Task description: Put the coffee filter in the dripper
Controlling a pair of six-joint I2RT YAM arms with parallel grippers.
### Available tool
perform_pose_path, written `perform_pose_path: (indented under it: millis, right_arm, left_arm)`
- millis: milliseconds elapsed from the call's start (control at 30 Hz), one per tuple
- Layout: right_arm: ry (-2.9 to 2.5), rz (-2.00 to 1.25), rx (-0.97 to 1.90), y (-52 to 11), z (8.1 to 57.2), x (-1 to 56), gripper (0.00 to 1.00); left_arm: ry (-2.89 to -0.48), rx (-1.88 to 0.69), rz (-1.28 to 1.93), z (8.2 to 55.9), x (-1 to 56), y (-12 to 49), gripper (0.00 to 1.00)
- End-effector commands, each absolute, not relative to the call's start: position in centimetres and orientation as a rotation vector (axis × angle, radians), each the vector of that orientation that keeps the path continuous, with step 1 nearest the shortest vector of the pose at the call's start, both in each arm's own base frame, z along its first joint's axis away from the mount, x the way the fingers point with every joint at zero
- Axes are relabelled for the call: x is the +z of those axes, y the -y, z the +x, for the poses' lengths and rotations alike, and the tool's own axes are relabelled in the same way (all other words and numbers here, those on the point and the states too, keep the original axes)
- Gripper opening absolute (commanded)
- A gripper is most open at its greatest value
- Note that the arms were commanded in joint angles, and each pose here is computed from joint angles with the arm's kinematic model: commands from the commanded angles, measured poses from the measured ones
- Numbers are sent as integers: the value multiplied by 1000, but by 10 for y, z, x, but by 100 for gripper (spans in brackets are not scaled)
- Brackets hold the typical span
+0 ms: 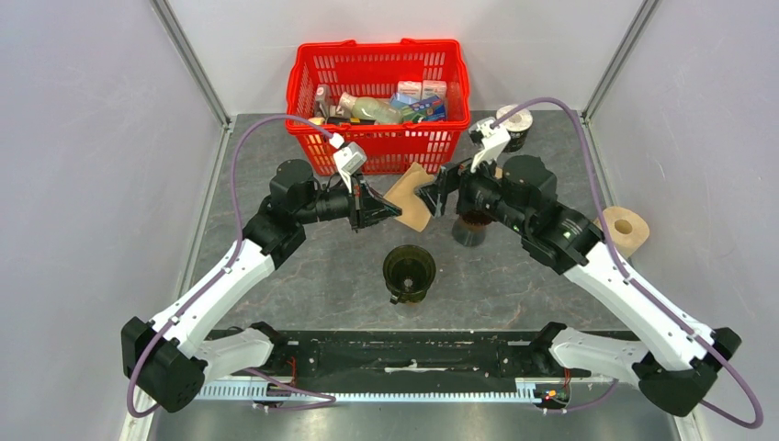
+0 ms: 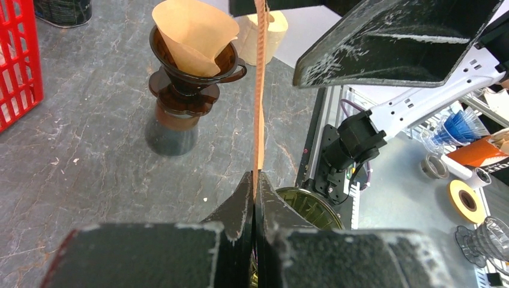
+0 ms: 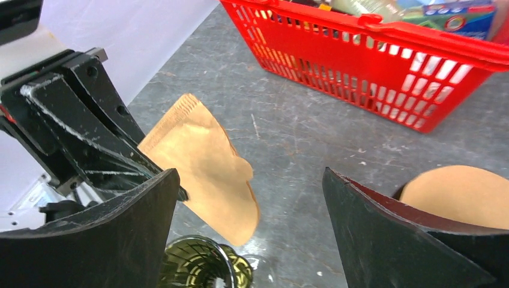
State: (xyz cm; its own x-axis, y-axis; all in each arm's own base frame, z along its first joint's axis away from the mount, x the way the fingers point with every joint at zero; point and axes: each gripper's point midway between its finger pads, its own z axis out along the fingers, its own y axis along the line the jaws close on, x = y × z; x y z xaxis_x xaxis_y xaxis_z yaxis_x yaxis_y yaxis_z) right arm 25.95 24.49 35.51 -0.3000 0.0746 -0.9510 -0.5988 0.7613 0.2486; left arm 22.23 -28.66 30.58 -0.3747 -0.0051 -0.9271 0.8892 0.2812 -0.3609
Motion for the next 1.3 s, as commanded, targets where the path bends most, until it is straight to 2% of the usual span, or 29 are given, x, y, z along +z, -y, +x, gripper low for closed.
perform_pose_path:
  millis: [0,700,1267]
  right_arm:
    - [-1714,-346,868,-267,259,390,97]
    - [-1622,-417,973,-281,247,409,97]
    - [-1626,-441,1026,-279,232,409,93]
  left_arm:
    - [-1554,-1178,841,228,326,285,2]
    - [-1600,-1137,784,240,322,284,2]
    - [-1624,-1122,748,248,321,284,2]
